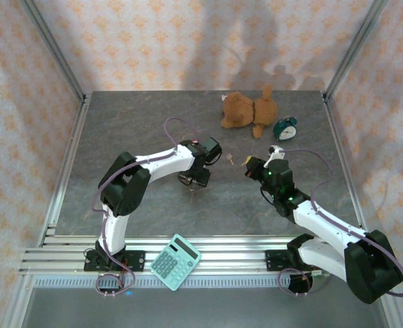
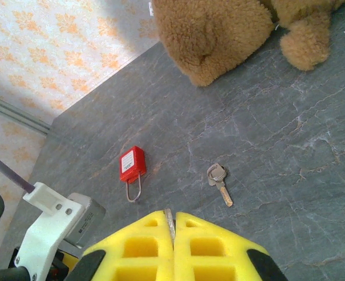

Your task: Unlock with the key

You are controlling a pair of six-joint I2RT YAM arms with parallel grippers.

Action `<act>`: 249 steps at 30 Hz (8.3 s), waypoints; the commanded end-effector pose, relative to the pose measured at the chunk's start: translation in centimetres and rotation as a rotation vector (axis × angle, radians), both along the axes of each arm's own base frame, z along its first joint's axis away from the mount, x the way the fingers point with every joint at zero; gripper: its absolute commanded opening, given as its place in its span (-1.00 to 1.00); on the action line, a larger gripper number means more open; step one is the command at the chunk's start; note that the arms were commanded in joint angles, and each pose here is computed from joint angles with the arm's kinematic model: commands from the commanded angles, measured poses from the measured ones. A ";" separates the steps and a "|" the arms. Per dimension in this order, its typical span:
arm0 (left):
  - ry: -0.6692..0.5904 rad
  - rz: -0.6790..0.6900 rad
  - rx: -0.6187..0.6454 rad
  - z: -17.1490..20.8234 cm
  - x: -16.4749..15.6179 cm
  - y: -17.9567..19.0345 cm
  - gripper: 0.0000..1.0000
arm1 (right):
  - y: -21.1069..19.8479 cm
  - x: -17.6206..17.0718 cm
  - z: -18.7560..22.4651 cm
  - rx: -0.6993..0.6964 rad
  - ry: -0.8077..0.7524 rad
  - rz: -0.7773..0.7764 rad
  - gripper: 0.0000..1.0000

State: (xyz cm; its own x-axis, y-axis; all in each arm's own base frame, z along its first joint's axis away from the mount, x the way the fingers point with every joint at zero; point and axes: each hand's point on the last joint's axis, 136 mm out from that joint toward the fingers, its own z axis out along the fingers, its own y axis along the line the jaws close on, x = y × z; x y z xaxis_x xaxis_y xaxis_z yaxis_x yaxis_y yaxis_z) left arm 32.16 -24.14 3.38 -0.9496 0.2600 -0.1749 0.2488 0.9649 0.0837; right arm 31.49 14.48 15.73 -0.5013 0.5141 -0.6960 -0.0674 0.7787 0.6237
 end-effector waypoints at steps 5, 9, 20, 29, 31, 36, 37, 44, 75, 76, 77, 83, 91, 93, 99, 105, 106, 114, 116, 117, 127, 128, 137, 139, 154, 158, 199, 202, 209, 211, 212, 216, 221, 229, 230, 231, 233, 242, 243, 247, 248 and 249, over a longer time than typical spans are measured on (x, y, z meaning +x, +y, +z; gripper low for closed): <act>0.082 -0.053 0.044 -1.3 -0.2 0.3 0.18 | 0.1 -0.2 0.9 0.009 -0.038 0.005 -0.92; 0.093 -0.061 0.062 -1.4 0.2 0.6 0.12 | 0.0 -0.2 1.0 0.009 -0.038 0.005 -0.92; 0.085 -0.070 0.154 -1.8 0.7 2.4 -0.04 | 0.1 -0.3 1.2 0.017 -0.044 0.013 -0.92; 0.130 -0.120 0.167 -3.0 0.3 2.5 -0.02 | 0.1 -0.4 1.3 0.016 -0.047 0.013 -0.92; 0.144 -0.131 0.162 -3.2 0.2 2.3 -0.02 | 0.1 -0.4 1.4 0.017 -0.049 0.014 -0.92; 0.140 -0.142 0.155 -3.0 0.3 2.2 -0.17 | 0.1 -0.5 1.6 0.015 -0.055 0.015 -0.92; 0.132 -0.144 0.149 -2.8 0.4 2.2 -0.18 | 0.1 -0.6 1.6 0.015 -0.054 0.016 -0.92; 0.032 -0.165 0.046 -0.4 0.7 1.1 -0.21 | 0.2 -0.6 1.6 0.014 -0.055 0.023 -0.92; -0.796 -0.432 -0.459 11.3 -3.5 -5.5 -0.12 | 3.1 -2.1 5.4 0.164 -0.132 0.181 -0.92; -0.817 -0.435 -0.448 11.5 -3.5 -5.5 -0.12 | 3.3 -2.2 5.6 0.162 -0.130 0.188 -0.92; -0.829 -0.440 -0.444 11.6 -3.6 -5.5 -0.12 | 3.5 -2.3 5.6 0.159 -0.125 0.193 -0.92; -0.833 -0.436 -0.449 11.4 -3.6 -5.7 -0.17 | 3.4 -2.3 4.8 0.133 -0.107 0.173 -0.93; -0.913 -0.391 -0.470 11.8 -3.7 -5.3 -0.20 | 3.4 -2.5 5.1 0.130 -0.108 0.179 -0.93; -0.969 -0.387 -0.491 11.9 -3.8 -5.4 -0.20 | 3.3 -2.5 5.5 0.128 -0.116 0.178 -0.93; -1.129 -0.382 -0.537 12.5 -3.8 -5.6 -0.21 | 3.4 -2.3 7.0 0.117 -0.142 0.185 -0.93; -1.270 -0.347 -0.587 13.9 -3.3 -5.7 -0.29 | 3.8 -2.2 7.9 0.115 -0.159 0.206 -0.93; -1.293 -0.343 -0.593 14.0 -3.3 -5.7 -0.29 | 3.9 -2.2 8.1 0.115 -0.160 0.213 -0.93; -1.337 -0.450 -0.577 13.9 -4.1 -8.0 -0.29 | 4.6 -2.5 9.5 0.084 -0.190 0.267 -0.93; -1.350 -0.486 -0.560 14.1 -4.5 -8.5 -0.29 | 4.8 -2.6 9.7 0.076 -0.204 0.285 -0.93; -1.355 -0.503 -0.553 14.2 -4.8 -8.8 -0.29 | 4.9 -2.7 9.9 0.072 -0.210 0.291 -0.93; -1.412 -0.657 -0.448 14.5 -7.3 -11.2 -0.40 | 4.3 -4.8 9.9 0.097 -0.246 0.310 -0.93; -1.419 -0.665 -0.439 14.6 -7.5 -11.3 -0.42 | 4.1 -5.0 9.9 0.103 -0.247 0.307 -0.93; -1.475 -0.698 -0.391 16.2 -7.8 -11.9 -0.46 | 2.5 -7.1 9.9 0.099 -0.263 0.289 -0.93; -1.485 -0.698 -0.391 16.6 -7.8 -11.9 -0.47 | 2.3 -7.5 9.7 0.108 -0.263 0.287 -0.93; -1.511 -0.673 -0.429 18.3 -8.2 -11.7 -0.48 | 2.5 -7.9 8.0 0.120 -0.236 0.314 -0.93; -1.509 -0.671 -0.447 18.4 -8.3 -11.8 -0.48 | 2.9 -7.8 7.6 0.134 -0.224 0.325 -0.93; -0.255 -0.590 -0.178 0.4 -9.6 -4.7 -0.48 | -1.7 -4.7 7.9 0.080 -0.216 0.081 -0.94; -0.152 -0.602 -0.137 -0.6 -10.1 -4.2 -0.41 | -1.7 -4.7 7.9 0.081 -0.216 0.081 -0.94; 0.078 -0.574 -0.098 -3.3 -10.9 -3.0 -0.30 | -1.7 -4.8 7.9 0.079 -0.223 0.082 -0.94; 0.093 -0.559 -0.073 -3.4 -10.5 -2.8 -0.30 | -1.8 -4.9 8.0 0.077 -0.225 0.083 -0.94; 0.096 -0.560 -0.070 -3.3 -10.4 -2.8 -0.26 | -1.8 -4.9 8.0 0.077 -0.227 0.080 -0.94; 0.078 -0.543 -0.065 -1.8 -9.4 -3.5 0.20 | -2.0 -5.1 8.1 0.069 -0.231 0.076 -0.94; 0.042 -0.523 -0.061 0.3 -8.0 -4.4 0.41 | -2.1 -5.1 8.1 0.070 -0.234 0.074 -0.94; 0.094 -0.499 0.000 -0.7 -7.5 -4.5 0.26 | -2.3 -5.3 8.2 0.071 -0.241 0.070 -0.94; 0.105 -0.498 0.003 -0.9 -7.6 -4.5 0.26 | -2.2 -5.3 8.1 0.068 -0.240 0.072 -0.94; 0.117 -0.494 0.009 -1.0 -7.7 -4.4 0.24 | -2.2 -5.3 8.1 0.068 -0.240 0.073 -0.94; 0.139 -0.498 0.007 -1.4 -8.0 -4.4 0.24 | -2.2 -5.3 8.1 0.070 -0.239 0.073 -0.94; 0.097 -0.465 -0.025 -0.8 -6.4 -5.9 0.18 | -2.2 -5.4 8.1 0.074 -0.242 0.072 -0.94; 0.092 -0.461 -0.035 -0.6 -6.2 -6.2 0.19 | -2.3 -5.4 8.0 0.074 -0.239 0.070 -0.94; 0.082 -0.453 -0.018 -0.3 -5.7 -6.3 0.17 | -2.3 -5.3 7.9 0.072 -0.238 0.067 -0.94; 0.090 -0.451 -0.008 -0.6 -5.8 -6.2 0.15 | -2.3 -5.3 7.8 0.071 -0.236 0.068 -0.94; 0.100 -0.450 0.008 -0.9 -5.8 -5.9 0.12 | -2.3 -5.4 7.9 0.071 -0.238 0.069 -0.94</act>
